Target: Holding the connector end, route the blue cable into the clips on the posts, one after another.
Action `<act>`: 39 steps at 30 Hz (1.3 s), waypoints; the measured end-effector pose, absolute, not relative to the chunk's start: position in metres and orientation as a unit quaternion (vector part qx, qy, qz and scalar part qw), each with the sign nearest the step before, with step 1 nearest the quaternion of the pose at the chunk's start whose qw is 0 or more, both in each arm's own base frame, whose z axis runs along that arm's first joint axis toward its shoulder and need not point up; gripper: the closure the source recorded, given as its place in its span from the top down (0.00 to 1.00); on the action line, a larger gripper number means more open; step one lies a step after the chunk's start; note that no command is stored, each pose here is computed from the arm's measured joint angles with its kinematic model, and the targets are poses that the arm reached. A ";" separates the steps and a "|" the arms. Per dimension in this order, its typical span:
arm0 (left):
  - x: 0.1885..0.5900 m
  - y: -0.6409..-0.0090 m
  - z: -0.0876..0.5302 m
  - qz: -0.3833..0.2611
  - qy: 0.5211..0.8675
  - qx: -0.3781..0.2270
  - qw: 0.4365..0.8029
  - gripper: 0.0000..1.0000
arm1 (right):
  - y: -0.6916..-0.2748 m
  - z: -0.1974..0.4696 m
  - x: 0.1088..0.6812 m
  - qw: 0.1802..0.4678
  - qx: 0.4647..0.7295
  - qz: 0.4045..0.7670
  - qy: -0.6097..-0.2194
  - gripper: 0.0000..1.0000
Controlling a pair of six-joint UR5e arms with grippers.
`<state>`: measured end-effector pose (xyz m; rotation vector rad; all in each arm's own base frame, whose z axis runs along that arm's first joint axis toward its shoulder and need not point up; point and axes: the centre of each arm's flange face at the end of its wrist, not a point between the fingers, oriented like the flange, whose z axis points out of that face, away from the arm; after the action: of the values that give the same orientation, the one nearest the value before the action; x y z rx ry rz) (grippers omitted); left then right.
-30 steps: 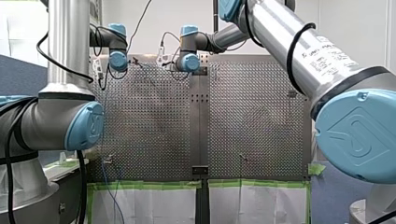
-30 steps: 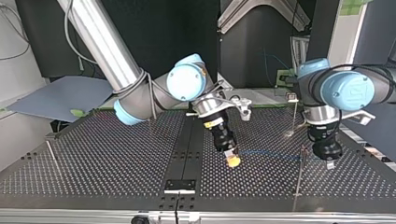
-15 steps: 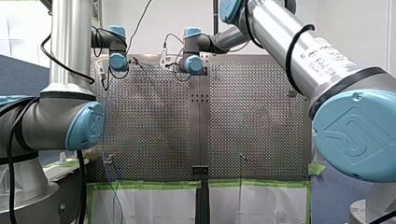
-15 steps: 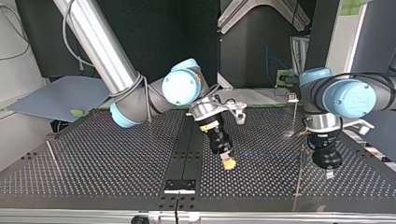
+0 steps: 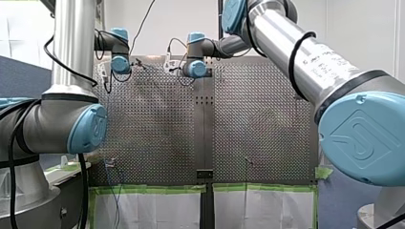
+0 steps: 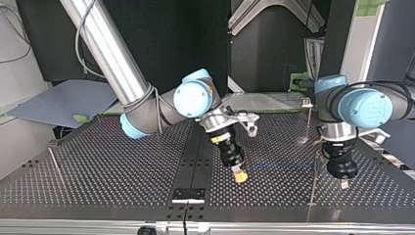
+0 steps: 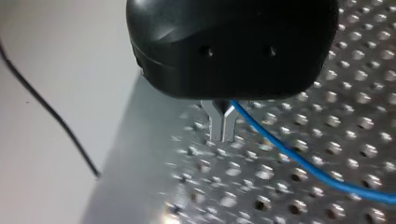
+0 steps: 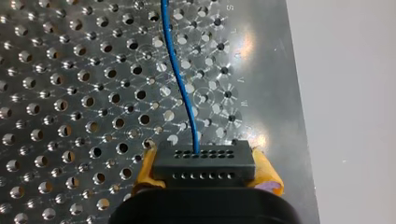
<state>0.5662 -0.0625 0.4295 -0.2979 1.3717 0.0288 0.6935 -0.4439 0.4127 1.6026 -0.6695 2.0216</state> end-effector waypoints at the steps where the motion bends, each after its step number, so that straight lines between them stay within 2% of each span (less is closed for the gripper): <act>1: 0.568 -0.062 0.427 0.012 0.632 -0.137 0.763 0.00 | -0.445 0.413 0.694 0.236 0.584 0.737 -0.244 0.00; 16: 0.572 -0.063 0.421 0.000 0.634 -0.143 0.760 0.00 | -0.446 0.415 0.692 0.235 0.587 0.735 -0.245 0.00; 17: 0.571 -0.063 0.421 0.000 0.634 -0.145 0.759 0.07 | -0.446 0.415 0.692 0.235 0.587 0.735 -0.245 0.00; 18: 0.571 -0.062 0.420 0.000 0.635 -0.149 0.758 0.07 | -0.446 0.415 0.692 0.235 0.587 0.735 -0.245 0.00; 20: 0.570 -0.061 0.420 0.001 0.637 -0.156 0.755 0.21 | -0.446 0.415 0.693 0.235 0.587 0.735 -0.245 0.00; 24: 0.568 -0.058 0.420 -0.006 0.635 -0.175 0.752 0.28 | -0.444 0.414 0.693 0.233 0.589 0.734 -0.245 0.00; 26: 0.567 -0.057 0.419 -0.008 0.635 -0.183 0.751 0.37 | -0.443 0.414 0.694 0.233 0.590 0.733 -0.245 0.00; 27: 0.567 -0.056 0.419 -0.008 0.635 -0.187 0.750 0.37 | -0.443 0.414 0.694 0.233 0.590 0.733 -0.245 0.00; 29: 0.565 -0.054 0.420 -0.005 0.634 -0.193 0.748 0.45 | -0.442 0.414 0.693 0.233 0.591 0.733 -0.245 0.00; 33: 0.560 -0.052 0.428 -0.004 0.628 -0.205 0.751 0.42 | -0.442 0.415 0.693 0.233 0.591 0.733 -0.245 0.00; 35: 0.558 -0.052 0.431 -0.008 0.624 -0.210 0.753 0.37 | -0.443 0.415 0.693 0.233 0.591 0.733 -0.245 0.00; 39: 0.557 -0.055 0.434 -0.031 0.622 -0.213 0.753 0.37 | -0.445 0.416 0.692 0.234 0.590 0.733 -0.246 0.00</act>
<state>0.5569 -0.0551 0.4337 -0.4646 1.3581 -0.0671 0.6915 -0.4451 0.4159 1.6184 -0.6755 2.0118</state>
